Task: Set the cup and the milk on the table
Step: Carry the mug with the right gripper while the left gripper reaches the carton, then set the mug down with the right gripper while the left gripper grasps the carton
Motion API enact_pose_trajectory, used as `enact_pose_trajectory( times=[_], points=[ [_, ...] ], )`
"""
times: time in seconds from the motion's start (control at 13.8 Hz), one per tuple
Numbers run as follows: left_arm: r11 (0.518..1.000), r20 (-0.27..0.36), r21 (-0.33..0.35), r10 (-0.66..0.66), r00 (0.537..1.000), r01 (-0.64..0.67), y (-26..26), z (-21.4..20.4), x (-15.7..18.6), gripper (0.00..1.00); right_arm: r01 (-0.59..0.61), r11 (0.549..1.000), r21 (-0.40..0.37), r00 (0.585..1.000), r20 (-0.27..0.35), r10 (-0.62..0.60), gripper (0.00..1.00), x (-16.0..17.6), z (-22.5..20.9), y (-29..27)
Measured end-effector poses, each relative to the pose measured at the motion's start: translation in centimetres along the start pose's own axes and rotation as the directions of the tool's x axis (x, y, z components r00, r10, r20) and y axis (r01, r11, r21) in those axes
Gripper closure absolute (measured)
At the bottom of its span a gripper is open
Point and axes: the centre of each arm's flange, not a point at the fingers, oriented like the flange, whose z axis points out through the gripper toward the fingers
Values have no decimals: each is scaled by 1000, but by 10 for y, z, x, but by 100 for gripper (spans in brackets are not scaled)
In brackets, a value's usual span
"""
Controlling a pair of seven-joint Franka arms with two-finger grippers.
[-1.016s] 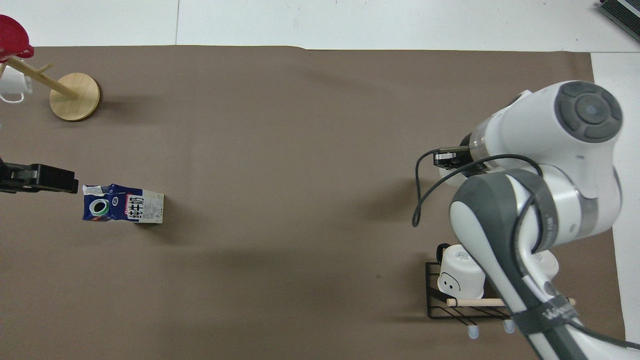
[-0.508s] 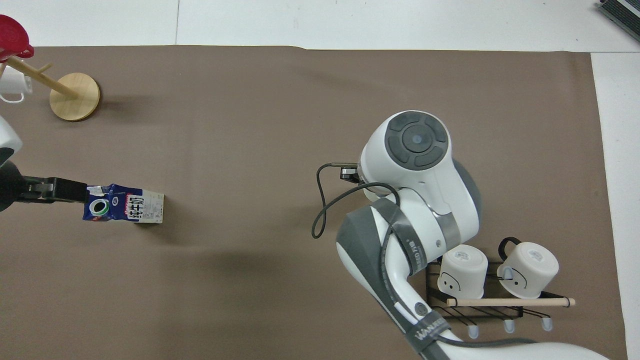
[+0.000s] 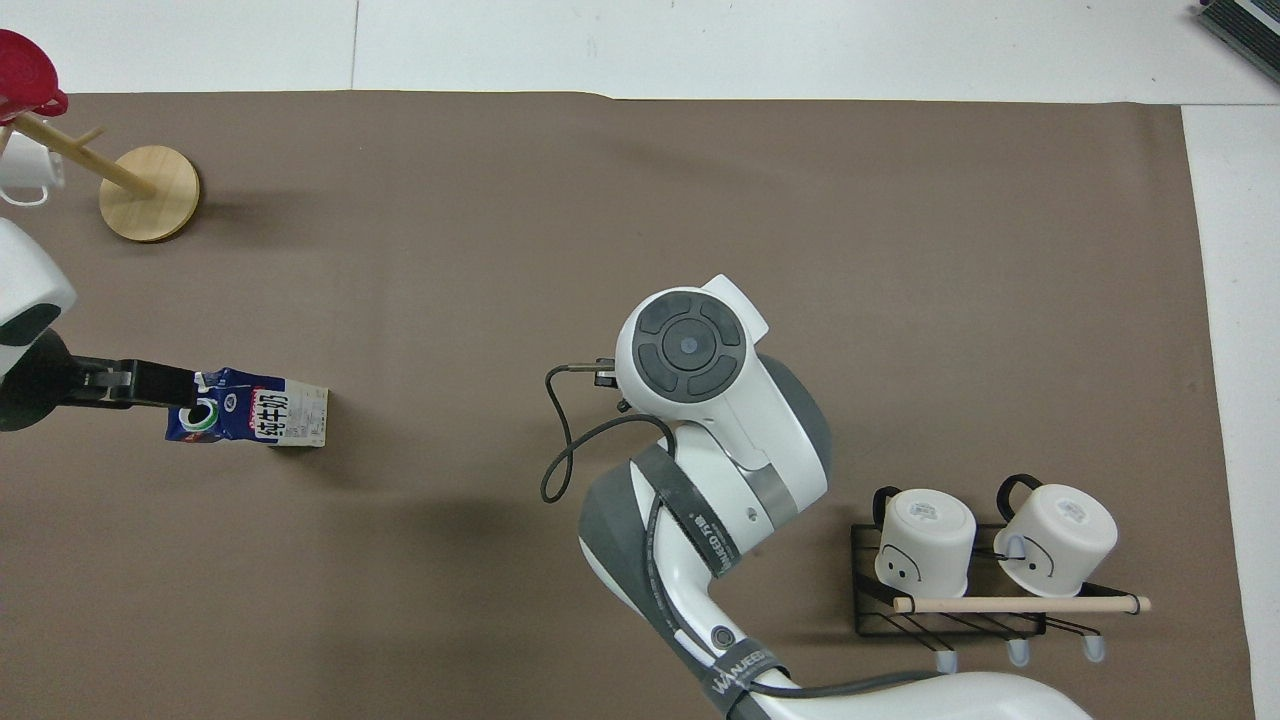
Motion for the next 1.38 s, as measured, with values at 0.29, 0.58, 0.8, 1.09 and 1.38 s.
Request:
enact_pose_trajectory(
  times=[0.29,0.58,0.8,1.09,1.38],
  points=[
    [1000,-11,0,3,1000,-3,2,4,1,0,6,1000,8,1000,-10,-6,96,-9,20,-19],
    [1000,-17,0,3,1000,-3,2,13,3,0,15,1000,12,1000,-15,-15,96,-13,35,-23],
    [1000,-15,0,3,1000,-3,2,18,3,0,24,1000,8,1000,-11,-24,96,-18,41,-27],
    [1000,-8,0,3,1000,-3,2,27,2,0,21,1000,6,1000,-12,-21,65,-16,40,-26],
    [1000,-11,0,3,1000,-3,2,28,2,0,11,1000,23,999,-32,-10,19,-10,21,-22]
  ],
)
